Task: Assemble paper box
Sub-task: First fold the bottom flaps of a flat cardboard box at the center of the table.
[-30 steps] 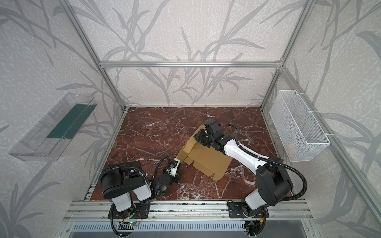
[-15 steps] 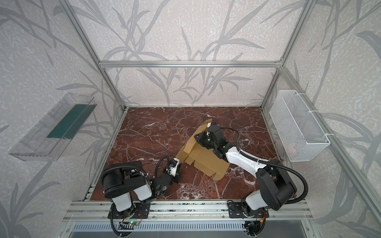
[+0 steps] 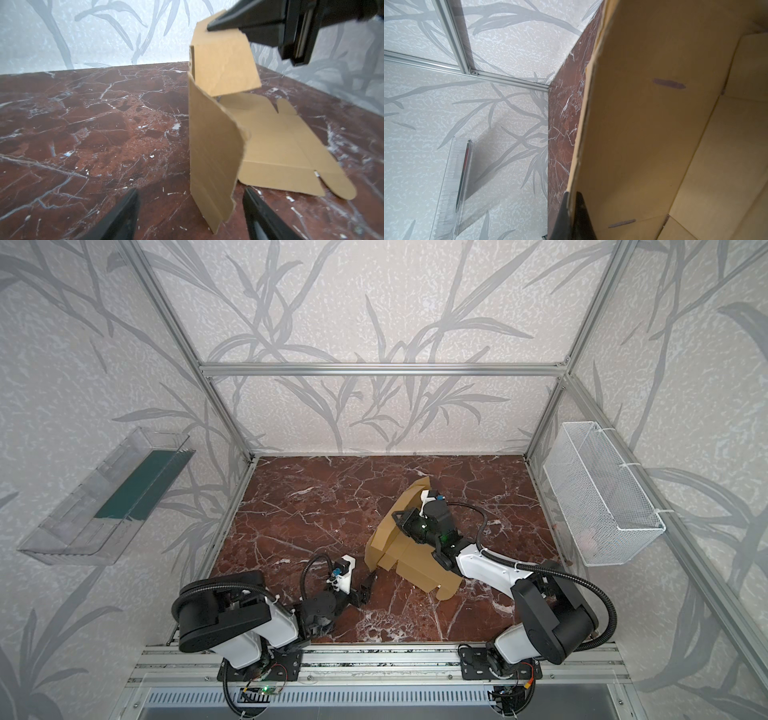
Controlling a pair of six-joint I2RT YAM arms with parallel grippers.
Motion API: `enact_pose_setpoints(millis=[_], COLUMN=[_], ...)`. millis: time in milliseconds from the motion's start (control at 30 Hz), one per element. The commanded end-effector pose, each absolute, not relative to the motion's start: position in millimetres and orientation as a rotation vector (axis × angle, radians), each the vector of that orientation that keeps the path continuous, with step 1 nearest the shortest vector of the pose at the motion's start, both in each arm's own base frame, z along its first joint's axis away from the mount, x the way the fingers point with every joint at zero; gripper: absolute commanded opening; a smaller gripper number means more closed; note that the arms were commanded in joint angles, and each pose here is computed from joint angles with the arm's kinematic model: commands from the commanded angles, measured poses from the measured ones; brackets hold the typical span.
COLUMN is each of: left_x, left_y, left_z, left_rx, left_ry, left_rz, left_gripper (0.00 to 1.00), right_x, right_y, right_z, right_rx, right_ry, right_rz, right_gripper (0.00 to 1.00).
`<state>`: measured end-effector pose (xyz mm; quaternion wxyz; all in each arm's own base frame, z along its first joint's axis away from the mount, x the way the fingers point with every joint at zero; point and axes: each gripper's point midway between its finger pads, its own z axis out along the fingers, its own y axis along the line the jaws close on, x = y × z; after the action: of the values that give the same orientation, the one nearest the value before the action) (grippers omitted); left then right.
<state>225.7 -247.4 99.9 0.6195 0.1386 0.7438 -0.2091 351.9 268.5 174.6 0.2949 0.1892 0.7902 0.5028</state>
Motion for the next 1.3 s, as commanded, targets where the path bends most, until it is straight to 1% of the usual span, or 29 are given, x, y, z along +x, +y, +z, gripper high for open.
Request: enact_pose_setpoints(millis=[0,133,333,500,667,700,733,800,900,1067,1267], left_x=[220,217,219,218,208,206,206,205,203,207,218], left_y=[-246,-254,-236,-249,-271,-275,-275,-279,-290,-297,-301], left_z=[125,155,205,210,220,223,223,228,221,209,232], left_rx=[0.234,0.202,0.072,-0.024,-0.205,-0.232,-0.275,-0.335,-0.415,-0.485,-0.525], left_ry=[1.673,1.747,1.811,1.979,2.087,2.084,2.088,2.078,2.104,2.128,2.027], left_rz=[-0.570,-0.576,-0.566,-0.605,-0.851,-0.901,-0.932,-0.999,-1.084,-1.077,-1.124], left_gripper=[0.82,0.83,0.83,0.82,0.82,0.85,0.87,0.87,0.88,0.88,0.87], right_x=[353,351,348,345,342,342,342,341,338,333,330], right_y=[265,262,259,256,253,253,252,251,248,245,246], right_z=[188,187,186,184,184,185,186,189,191,189,184], right_rx=[0.473,0.475,0.473,0.468,0.455,0.454,0.448,0.438,0.420,0.412,0.413], right_ry=[2.034,2.021,2.014,2.020,2.012,2.012,2.010,2.006,2.005,2.007,2.009], right_rz=[1.353,1.348,1.342,1.328,1.316,1.311,1.309,1.298,1.272,1.251,1.256], right_gripper=[0.00,0.00,0.00,0.00,0.00,0.00,0.00,0.00,0.00,0.00,0.00])
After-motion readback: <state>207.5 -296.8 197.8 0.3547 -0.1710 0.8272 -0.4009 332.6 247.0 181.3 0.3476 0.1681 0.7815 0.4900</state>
